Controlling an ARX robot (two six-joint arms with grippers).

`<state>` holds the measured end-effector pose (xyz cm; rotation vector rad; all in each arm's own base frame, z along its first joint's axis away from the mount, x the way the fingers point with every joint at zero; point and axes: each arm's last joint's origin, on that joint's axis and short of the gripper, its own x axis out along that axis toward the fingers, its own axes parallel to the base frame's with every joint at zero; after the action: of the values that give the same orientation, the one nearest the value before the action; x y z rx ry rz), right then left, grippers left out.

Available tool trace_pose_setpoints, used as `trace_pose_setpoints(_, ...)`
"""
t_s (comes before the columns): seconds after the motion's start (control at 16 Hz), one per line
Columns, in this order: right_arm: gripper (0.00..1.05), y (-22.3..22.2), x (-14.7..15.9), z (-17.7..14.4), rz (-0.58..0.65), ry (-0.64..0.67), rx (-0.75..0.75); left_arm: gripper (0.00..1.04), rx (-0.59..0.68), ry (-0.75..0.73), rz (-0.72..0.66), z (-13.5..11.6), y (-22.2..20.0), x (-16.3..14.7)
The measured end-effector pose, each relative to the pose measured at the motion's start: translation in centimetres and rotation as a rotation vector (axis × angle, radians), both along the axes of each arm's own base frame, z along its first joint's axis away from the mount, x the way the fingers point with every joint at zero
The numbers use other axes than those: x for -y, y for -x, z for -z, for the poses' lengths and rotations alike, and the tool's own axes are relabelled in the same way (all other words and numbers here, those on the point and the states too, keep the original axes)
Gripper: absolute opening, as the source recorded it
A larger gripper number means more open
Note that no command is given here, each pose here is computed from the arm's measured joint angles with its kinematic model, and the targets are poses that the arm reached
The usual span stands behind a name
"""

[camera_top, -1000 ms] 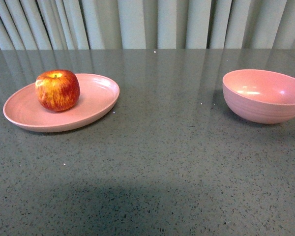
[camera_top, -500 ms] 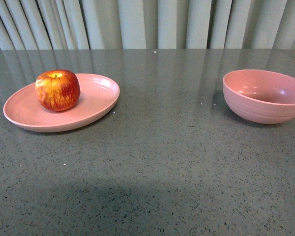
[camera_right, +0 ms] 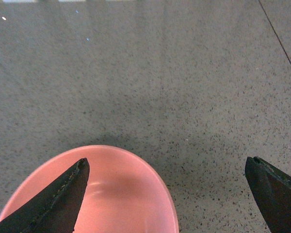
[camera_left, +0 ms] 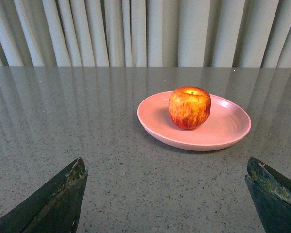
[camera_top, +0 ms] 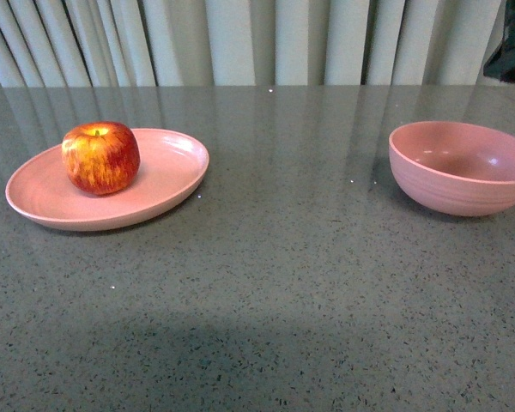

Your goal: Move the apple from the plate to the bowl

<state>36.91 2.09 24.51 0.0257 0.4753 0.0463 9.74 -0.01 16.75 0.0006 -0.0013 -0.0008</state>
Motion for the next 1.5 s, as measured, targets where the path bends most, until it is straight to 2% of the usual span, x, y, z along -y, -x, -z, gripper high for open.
trace_pose_setpoints(0.25,0.98,-2.3,0.9,5.6,0.020,0.012,-0.193,0.98,0.000,0.000,0.000,0.0,0.0,0.0)
trace_pose_setpoints(0.31,0.98,-2.3,0.8,5.7,0.019,0.012,-0.192,0.98,0.000,0.000,0.000,0.0,0.0,0.0)
trace_pose_setpoints(0.38,0.92,-2.3,0.8,5.7,0.019,0.012,-0.193,0.98,0.000,0.000,0.000,0.0,0.0,0.0)
trace_pose_setpoints(0.5,0.73,-2.3,0.8,5.7,0.015,0.007,-0.198,0.98,0.000,0.000,0.000,0.0,0.0,0.0)
trace_pose_setpoints(0.69,0.40,-2.5,0.8,5.4,0.006,0.001,-0.191,0.98,0.000,0.000,0.000,0.0,0.0,0.0)
trace_pose_setpoints(0.88,0.03,-2.7,0.4,5.0,-0.004,-0.020,-0.179,0.98,0.000,0.000,0.000,0.0,0.0,0.0)
trace_pose_setpoints(1.25,0.03,-2.2,-0.2,3.7,-0.029,-0.036,-0.158,0.98,0.000,0.000,0.000,0.0,0.0,0.0)
trace_pose_setpoints(1.5,0.03,-1.6,-1.5,-0.4,-0.073,-0.068,-0.065,0.98,0.000,0.000,0.000,0.0,0.0,0.0)
